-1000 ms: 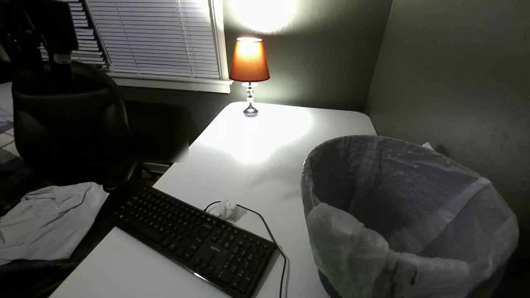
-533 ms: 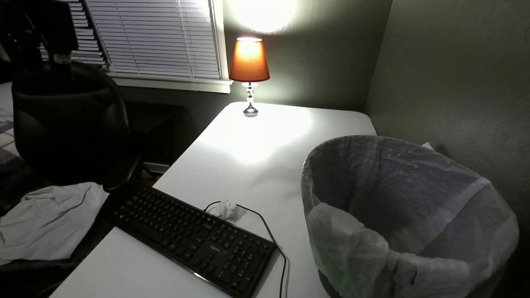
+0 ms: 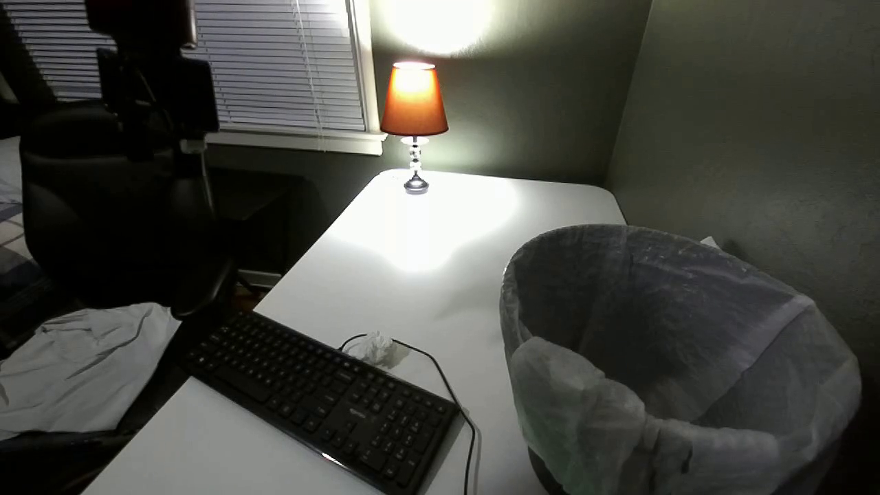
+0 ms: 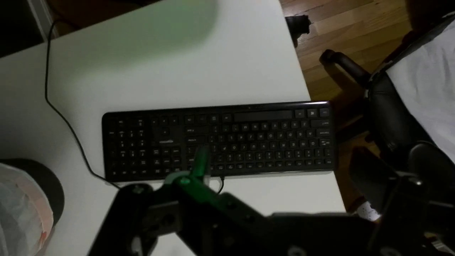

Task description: Put the piece of tissue in the black bucket

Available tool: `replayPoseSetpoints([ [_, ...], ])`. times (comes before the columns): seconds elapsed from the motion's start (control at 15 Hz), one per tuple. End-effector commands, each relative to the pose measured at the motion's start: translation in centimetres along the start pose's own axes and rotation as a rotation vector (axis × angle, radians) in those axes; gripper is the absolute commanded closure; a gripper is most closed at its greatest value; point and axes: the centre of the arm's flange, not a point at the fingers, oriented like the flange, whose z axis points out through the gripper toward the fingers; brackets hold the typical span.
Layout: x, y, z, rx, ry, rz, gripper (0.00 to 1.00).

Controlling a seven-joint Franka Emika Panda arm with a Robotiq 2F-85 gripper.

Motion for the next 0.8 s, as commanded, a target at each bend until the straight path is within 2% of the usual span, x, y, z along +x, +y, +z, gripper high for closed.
replayPoseSetpoints([
  [0.0, 3.2, 1.2, 3.9, -0.094, 0.041, -0.094, 0.00],
  [0.13, 4.9, 1.5, 6.1, -0.141, 0.054, -0.119, 0.00],
  [0.27, 6.4, 2.1, 8.3, -0.142, 0.067, -0.143, 0.00],
  [0.73, 10.1, 6.2, 14.8, -0.008, 0.063, -0.192, 0.00],
])
